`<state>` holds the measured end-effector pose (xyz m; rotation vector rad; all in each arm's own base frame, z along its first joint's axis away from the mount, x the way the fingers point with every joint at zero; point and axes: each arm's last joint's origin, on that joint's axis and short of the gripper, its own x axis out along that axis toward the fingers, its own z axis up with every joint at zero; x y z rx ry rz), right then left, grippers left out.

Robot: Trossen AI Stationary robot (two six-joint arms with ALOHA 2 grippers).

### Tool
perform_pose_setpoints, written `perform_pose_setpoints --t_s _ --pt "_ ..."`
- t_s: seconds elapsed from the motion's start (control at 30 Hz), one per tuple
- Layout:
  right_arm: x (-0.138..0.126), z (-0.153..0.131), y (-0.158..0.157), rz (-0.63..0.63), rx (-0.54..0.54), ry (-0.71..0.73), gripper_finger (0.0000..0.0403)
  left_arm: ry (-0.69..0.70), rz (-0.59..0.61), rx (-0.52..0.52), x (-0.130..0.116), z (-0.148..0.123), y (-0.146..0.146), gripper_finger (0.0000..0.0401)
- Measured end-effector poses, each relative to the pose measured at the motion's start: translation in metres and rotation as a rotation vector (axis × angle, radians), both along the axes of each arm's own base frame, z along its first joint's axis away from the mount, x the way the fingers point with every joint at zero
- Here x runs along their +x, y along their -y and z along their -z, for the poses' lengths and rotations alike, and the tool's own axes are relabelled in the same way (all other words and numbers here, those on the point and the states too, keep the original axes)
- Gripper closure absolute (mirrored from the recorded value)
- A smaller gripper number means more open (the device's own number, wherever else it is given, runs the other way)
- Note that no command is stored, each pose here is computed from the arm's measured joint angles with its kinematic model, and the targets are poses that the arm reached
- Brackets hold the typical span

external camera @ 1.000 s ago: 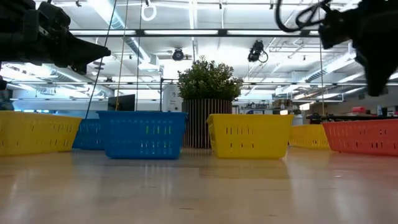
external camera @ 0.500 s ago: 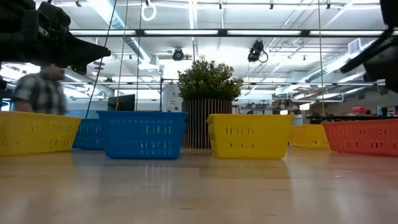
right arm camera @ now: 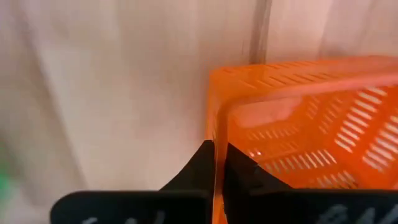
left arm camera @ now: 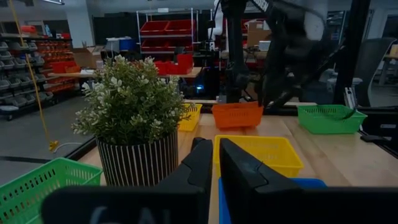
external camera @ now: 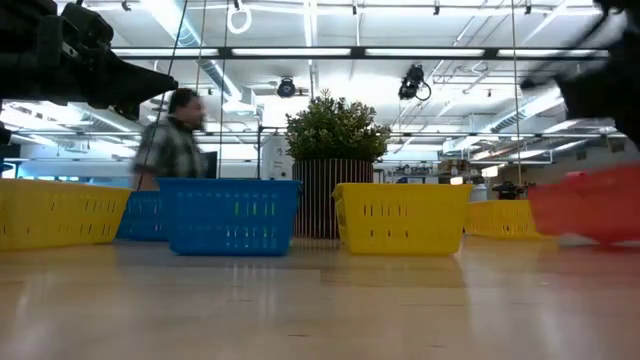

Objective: Stack baskets by color
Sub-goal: Adjust the bottom orange bin

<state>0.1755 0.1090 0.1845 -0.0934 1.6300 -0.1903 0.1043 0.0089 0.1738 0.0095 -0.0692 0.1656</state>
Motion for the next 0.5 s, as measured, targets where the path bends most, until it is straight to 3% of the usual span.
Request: perform_pose_setpoints --t_s 0.13,0.27,0.5 --pt "0.026 -0.032 -0.008 0.0 -0.012 0.153 0.0391 0.0 0.0 0.0 0.0 0.0 0.0 0.0369" --pt "0.056 -0.049 -0.015 -0.052 -0.043 0.22 0.0392 0.0 0.0 0.0 0.0 0.0 0.0 0.0364" --pt "0.097 -0.02 -0.015 0.018 -0.071 0.029 0.0392 0.0 0.0 0.0 0.0 0.0 0.0 0.0363"
